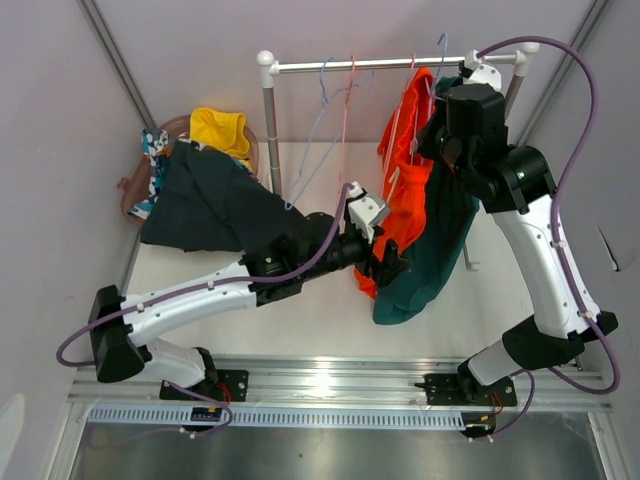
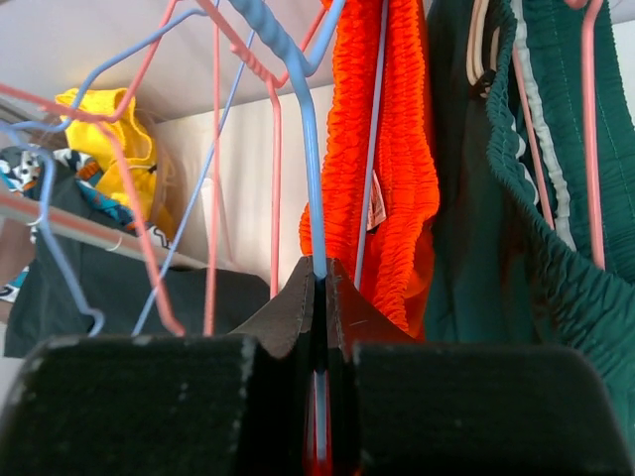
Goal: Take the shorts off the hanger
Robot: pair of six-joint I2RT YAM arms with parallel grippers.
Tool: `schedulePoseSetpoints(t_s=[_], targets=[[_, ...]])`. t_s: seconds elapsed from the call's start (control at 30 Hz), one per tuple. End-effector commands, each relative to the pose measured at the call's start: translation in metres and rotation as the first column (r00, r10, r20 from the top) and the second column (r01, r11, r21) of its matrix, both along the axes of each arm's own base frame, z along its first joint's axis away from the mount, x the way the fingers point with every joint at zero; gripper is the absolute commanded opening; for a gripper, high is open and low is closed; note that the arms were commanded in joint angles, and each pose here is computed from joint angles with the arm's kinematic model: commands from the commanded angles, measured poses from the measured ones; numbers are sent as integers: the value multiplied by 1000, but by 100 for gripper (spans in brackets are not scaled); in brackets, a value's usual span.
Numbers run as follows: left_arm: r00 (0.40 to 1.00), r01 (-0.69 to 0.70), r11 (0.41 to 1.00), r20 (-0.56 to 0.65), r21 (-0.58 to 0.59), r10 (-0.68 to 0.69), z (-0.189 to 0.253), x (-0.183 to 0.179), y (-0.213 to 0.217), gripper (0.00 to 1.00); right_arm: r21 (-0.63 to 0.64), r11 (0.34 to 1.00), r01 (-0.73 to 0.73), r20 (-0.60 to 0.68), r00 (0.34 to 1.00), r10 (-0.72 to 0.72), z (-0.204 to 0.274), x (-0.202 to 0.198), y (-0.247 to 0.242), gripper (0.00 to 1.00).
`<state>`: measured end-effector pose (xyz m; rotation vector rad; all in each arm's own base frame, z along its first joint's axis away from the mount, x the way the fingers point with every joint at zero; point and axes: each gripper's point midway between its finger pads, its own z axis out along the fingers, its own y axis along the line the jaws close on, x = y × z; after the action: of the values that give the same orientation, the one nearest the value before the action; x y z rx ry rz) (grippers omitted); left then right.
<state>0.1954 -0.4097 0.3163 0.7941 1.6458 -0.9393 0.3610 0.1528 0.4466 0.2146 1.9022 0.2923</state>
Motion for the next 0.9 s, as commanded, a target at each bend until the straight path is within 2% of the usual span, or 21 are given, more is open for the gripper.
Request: schedulePoseSetpoints(t_s=[0.0, 0.03, 0.07, 0.13, 0.17, 0.2, 0.23, 0.27, 0.3, 0.33, 0.5, 0.53, 0.6, 0.67, 0.7, 0.8, 0.87], targets=[[997, -18, 993, 76, -119, 27, 41, 8, -16, 98, 108, 993, 37, 149, 987, -53, 57, -24, -19, 0], [996, -18, 991, 82, -133, 29, 45, 10, -20, 96, 107, 993, 39, 147, 988, -54, 56, -25, -20, 0], [997, -19, 993, 74, -117, 28, 35, 13, -26, 88, 112, 993, 41, 147, 987, -57, 57, -28, -22, 0], [996, -20, 990, 84, -139, 31, 42, 17, -34, 79, 111, 993, 47, 140, 988, -63, 55, -31, -24, 0], [997, -21, 991, 74, -129, 31, 35, 17, -37, 68, 113, 992, 49, 138, 988, -65, 55, -32, -25, 0], [997, -21, 991, 72, -132, 31, 35, 20, -43, 61, 116, 992, 50, 137, 988, -66, 55, -34, -26, 0], [997, -23, 992, 70, -127, 32, 33, 20, -45, 49, 118, 992, 54, 135, 988, -70, 55, -36, -28, 0], [997, -27, 993, 66, -113, 34, 26, 20, -47, 18, 120, 991, 55, 132, 989, -71, 54, -36, -28, 0], [997, -28, 992, 68, -122, 36, 30, 21, -49, 6, 126, 991, 52, 135, 988, -69, 55, -39, -29, 0], [997, -25, 993, 67, -115, 33, 28, 19, -50, 0, 128, 990, 55, 132, 989, -72, 55, -39, -30, 0], [996, 11, 996, 84, -93, -3, 20, -4, -45, 0, 130, 990, 55, 137, 988, -73, 56, -35, -33, 0], [998, 15, 998, 63, -56, -12, -3, -10, -40, 0, 128, 990, 55, 136, 988, -72, 56, -33, -33, 0], [998, 19, 998, 58, -62, -16, -8, -20, -33, 0, 132, 989, 66, 136, 987, -84, 57, -26, -40, 0], [999, 29, 999, 30, -19, -28, -38, -41, -19, 0, 128, 990, 56, 137, 988, -74, 59, -17, -39, 0], [998, 52, 998, 29, -31, -52, -40, -56, -19, 0, 127, 990, 64, 137, 987, -81, 61, -15, -42, 0], [996, 78, 997, -33, 24, -78, -97, -90, 4, 0, 120, 991, 62, 132, 988, -77, 63, -5, -43, 0], [995, 74, 997, -70, 37, -71, -112, -100, 10, 0, 121, 991, 57, 130, 989, -73, 64, -2, -42, 0]])
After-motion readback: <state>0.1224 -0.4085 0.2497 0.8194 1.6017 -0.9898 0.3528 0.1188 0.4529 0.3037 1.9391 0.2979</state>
